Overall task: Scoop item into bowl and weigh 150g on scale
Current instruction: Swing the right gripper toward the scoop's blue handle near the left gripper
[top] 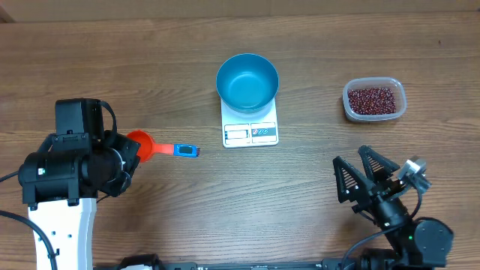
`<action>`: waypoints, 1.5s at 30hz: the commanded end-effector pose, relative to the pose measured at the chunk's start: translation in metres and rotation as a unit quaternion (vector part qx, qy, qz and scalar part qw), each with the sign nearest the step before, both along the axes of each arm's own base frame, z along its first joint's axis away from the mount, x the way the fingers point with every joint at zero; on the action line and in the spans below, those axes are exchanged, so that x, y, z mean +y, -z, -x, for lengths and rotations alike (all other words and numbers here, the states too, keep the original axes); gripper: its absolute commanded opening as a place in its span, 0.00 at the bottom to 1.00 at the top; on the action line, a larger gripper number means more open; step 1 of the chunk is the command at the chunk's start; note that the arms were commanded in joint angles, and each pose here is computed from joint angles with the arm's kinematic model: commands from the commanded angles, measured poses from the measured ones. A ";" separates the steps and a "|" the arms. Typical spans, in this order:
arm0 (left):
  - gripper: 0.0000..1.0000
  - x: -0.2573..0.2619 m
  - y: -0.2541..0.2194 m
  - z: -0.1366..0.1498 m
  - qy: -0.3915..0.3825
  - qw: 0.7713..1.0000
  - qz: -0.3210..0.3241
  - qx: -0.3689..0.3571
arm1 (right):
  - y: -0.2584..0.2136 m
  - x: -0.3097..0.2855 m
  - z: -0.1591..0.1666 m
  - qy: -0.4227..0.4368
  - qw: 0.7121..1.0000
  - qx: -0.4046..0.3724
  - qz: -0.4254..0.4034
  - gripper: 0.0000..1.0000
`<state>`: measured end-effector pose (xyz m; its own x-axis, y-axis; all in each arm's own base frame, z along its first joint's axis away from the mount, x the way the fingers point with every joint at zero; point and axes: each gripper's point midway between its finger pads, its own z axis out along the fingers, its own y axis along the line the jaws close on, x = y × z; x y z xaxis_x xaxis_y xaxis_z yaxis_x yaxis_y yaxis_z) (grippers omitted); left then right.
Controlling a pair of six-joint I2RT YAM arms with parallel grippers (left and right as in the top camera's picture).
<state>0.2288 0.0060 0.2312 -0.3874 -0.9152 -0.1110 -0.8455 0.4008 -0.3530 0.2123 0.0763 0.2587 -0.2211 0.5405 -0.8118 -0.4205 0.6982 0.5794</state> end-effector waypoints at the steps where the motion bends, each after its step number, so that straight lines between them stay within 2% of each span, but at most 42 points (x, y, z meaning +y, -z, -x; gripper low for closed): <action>1: 0.04 -0.002 -0.009 -0.001 -0.013 1.000 0.008 -0.015 | -0.017 0.016 0.007 -0.053 0.998 0.036 -0.011 1.00; 7: 0.04 -0.002 -0.009 -0.001 -0.012 1.000 0.008 -0.015 | -0.018 0.049 0.008 -0.191 0.974 0.121 -0.024 1.00; 11: 0.04 -0.002 -0.009 0.001 -0.023 1.000 0.013 -0.011 | -0.024 0.070 0.013 -0.308 0.940 0.138 -0.038 1.00; 14: 0.04 -0.002 -0.008 0.001 -0.050 0.998 0.024 -0.009 | -0.024 0.076 0.013 -0.361 0.915 0.167 -0.066 1.00; 18: 0.04 -0.004 -0.009 0.001 -0.076 0.996 0.041 -0.008 | -0.014 0.076 0.000 -0.358 0.887 0.258 -0.137 1.00; 20: 0.04 -0.008 -0.009 0.001 -0.071 0.996 0.053 -0.007 | -0.010 0.076 -0.005 -0.355 0.880 0.276 -0.151 1.00; 28: 0.04 -0.019 -0.003 -0.003 -0.066 0.995 0.076 0.012 | -0.003 0.085 -0.008 -0.357 0.872 0.297 -0.156 1.00; 33: 0.04 -0.041 0.005 -0.008 -0.035 0.995 0.087 0.032 | 0.000 0.103 -0.009 -0.347 0.873 0.306 -0.151 1.00; 39: 0.04 -0.075 0.012 -0.021 0.012 0.996 0.086 0.035 | -0.002 0.126 -0.010 -0.338 0.878 0.304 -0.150 1.00; 45: 0.04 -0.103 0.018 -0.030 0.027 0.997 0.072 0.028 | -0.004 0.149 -0.008 -0.337 0.882 0.295 -0.146 1.00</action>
